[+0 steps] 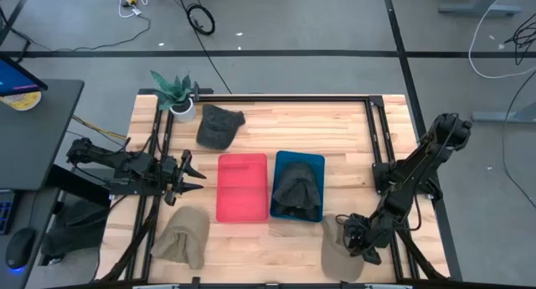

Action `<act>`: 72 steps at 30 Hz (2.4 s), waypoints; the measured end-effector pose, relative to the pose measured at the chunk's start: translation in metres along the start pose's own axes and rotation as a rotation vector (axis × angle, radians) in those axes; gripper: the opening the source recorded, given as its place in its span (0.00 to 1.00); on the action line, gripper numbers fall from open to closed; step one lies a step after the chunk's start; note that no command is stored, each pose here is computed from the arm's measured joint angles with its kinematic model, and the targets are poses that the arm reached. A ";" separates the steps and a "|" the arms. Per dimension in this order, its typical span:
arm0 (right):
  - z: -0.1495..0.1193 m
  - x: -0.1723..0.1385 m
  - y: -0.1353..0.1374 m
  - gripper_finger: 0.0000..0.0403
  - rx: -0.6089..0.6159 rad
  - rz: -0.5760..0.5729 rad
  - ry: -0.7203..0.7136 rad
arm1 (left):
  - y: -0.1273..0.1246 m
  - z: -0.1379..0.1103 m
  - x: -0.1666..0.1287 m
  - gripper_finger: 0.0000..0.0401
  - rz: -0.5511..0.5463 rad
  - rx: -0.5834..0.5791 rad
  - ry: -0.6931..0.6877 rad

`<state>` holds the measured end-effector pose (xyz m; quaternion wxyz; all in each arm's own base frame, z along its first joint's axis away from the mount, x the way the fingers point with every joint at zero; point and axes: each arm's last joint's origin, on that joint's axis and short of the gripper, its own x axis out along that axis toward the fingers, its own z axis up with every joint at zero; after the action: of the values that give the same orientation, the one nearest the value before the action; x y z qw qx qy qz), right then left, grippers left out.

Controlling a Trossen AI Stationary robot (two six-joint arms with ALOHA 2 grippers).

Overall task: Pick & Place hat
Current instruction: Put the right brown cap into the red bin

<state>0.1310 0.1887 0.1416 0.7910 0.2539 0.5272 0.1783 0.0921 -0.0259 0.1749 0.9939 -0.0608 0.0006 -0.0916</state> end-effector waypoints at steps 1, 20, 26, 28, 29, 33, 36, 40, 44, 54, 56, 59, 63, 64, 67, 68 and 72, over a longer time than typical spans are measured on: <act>0.000 0.003 0.001 0.36 -0.003 0.014 0.007 | 0.000 0.000 0.000 0.37 0.000 0.000 0.000; 0.011 -0.006 0.022 0.01 0.145 0.131 0.009 | 0.000 0.000 0.000 0.37 0.000 0.000 0.001; 0.036 -0.039 0.066 0.00 0.028 0.223 -0.048 | 0.000 0.000 0.000 0.37 0.000 0.000 0.001; 0.048 -0.052 0.077 0.00 0.004 0.187 -0.050 | 0.000 0.000 0.000 0.37 0.000 0.000 0.001; 0.056 -0.059 0.082 0.00 -0.012 0.165 -0.050 | 0.000 0.000 0.000 0.37 0.000 0.000 0.001; 0.088 -0.090 0.091 0.00 -0.050 0.079 -0.062 | 0.000 0.000 0.000 0.37 0.000 0.000 0.001; 0.116 -0.114 0.093 0.00 -0.052 0.044 -0.128 | 0.000 0.000 0.000 0.37 0.000 0.000 0.001; 0.149 -0.142 0.091 0.00 -0.033 0.046 -0.247 | 0.002 0.000 0.000 0.37 0.053 -0.001 -0.010; 0.174 -0.160 0.087 0.00 -0.034 0.079 -0.383 | 0.004 0.011 -0.001 0.37 0.181 -0.032 -0.133; 0.242 -0.167 0.072 0.00 -0.067 0.247 -0.767 | 0.002 0.064 -0.025 0.37 0.077 -0.291 -0.738; 0.254 -0.161 0.068 0.00 -0.057 0.284 -0.741 | 0.002 0.069 -0.030 0.37 0.053 -0.328 -0.812; 0.274 -0.149 0.064 0.00 -0.065 0.308 -0.657 | 0.002 0.073 -0.034 0.37 0.002 -0.423 -0.872; 0.302 -0.147 0.064 0.00 -0.121 0.364 -0.579 | 0.001 0.079 -0.040 0.37 -0.104 -0.539 -0.954; 0.307 -0.147 0.063 0.00 -0.131 0.378 -0.549 | 0.001 0.079 -0.040 0.37 -0.131 -0.547 -0.951; 0.320 -0.143 0.054 0.00 -0.132 0.396 -0.455 | -0.001 0.079 -0.040 0.37 -0.200 -0.503 -0.934; 0.322 -0.143 0.051 0.00 -0.130 0.404 -0.424 | -0.002 0.079 -0.040 0.37 -0.205 -0.487 -0.930; 0.327 -0.145 0.041 0.00 -0.124 0.431 -0.338 | -0.002 0.097 -0.043 0.37 -0.158 -0.509 -0.898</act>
<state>0.3772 0.0720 0.3764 0.8257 0.3376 0.3096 0.3293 0.0503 -0.0086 0.2711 0.8401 -0.3335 -0.4081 -0.1280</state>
